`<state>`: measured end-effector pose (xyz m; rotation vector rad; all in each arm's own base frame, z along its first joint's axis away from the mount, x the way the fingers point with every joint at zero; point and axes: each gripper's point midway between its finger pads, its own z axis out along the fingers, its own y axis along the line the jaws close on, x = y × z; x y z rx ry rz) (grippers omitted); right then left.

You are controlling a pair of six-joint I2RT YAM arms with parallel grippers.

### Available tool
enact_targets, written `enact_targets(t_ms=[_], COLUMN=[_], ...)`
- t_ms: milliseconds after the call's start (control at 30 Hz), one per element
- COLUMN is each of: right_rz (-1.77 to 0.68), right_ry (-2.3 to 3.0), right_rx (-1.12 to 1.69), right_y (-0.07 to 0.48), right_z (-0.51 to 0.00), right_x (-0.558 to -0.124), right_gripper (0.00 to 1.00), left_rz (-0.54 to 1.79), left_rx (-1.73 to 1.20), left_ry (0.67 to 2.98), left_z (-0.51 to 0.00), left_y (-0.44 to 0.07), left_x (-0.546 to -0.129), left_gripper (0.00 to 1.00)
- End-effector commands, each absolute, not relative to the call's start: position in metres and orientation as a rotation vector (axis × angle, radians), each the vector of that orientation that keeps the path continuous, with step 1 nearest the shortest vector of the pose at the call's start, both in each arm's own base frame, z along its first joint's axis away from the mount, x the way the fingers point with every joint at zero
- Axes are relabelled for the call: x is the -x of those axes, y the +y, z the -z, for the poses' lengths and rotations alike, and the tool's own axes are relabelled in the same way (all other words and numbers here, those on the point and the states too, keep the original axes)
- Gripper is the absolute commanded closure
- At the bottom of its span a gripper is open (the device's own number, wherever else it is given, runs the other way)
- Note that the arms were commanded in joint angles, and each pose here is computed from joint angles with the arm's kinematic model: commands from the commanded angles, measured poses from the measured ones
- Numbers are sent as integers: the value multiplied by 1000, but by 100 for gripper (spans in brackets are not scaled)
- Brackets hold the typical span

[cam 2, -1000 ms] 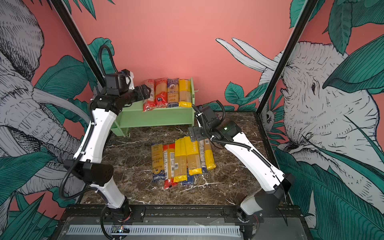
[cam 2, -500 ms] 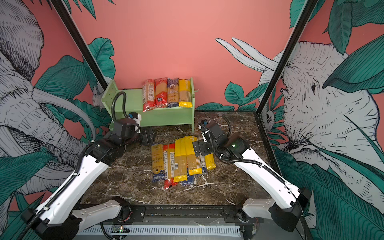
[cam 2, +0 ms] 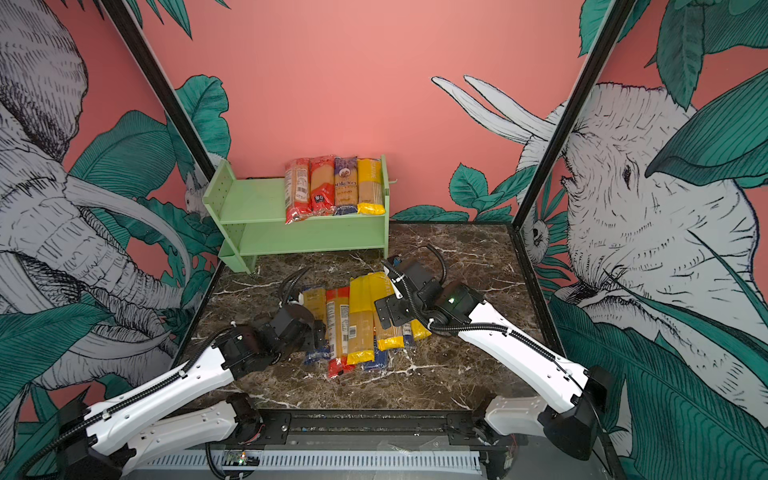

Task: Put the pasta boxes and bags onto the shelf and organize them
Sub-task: 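Withdraw the left gripper from the shelf down to the Moli Pasta pack, then close the left gripper on the blue-ended Moli Pasta pack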

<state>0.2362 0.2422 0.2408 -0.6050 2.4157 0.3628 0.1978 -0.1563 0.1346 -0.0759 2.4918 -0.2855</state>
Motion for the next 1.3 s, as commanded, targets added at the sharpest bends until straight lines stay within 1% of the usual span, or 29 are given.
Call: enact_targets(t_ms=[0, 200, 433, 600, 767, 900, 967, 1267], right_rz=[-372, -366, -357, -333, -300, -265, -278, -304], right_ry=[2424, 2431, 2401, 2400, 2387, 2396, 2378, 2379], right_rx=[608, 561, 507, 488, 457, 476, 477, 519], right_y=[244, 242, 240, 233, 221, 220, 224, 243], right_z=[-236, -233, -251, -256, -262, -257, -265, -256], right_x=[-234, -235, -235, -226, -223, -224, -228, -236], right_gripper=[1, 1, 1, 1, 1, 1, 1, 1], left_rz=[283, 302, 229, 247, 244, 218, 200, 155], left_rx=[199, 199, 149, 176, 209, 228, 245, 319], left_ry=[2470, 2495, 2538, 2594, 2612, 2627, 2639, 2688], left_z=[-120, -93, -72, -47, -37, -32, -28, -6], left_y=[-152, -157, -165, -170, -165, -157, -153, -135], left_x=[-198, -196, -204, -208, -214, -218, -218, -204], left_gripper=[12, 10, 6, 6, 6, 6, 6, 6])
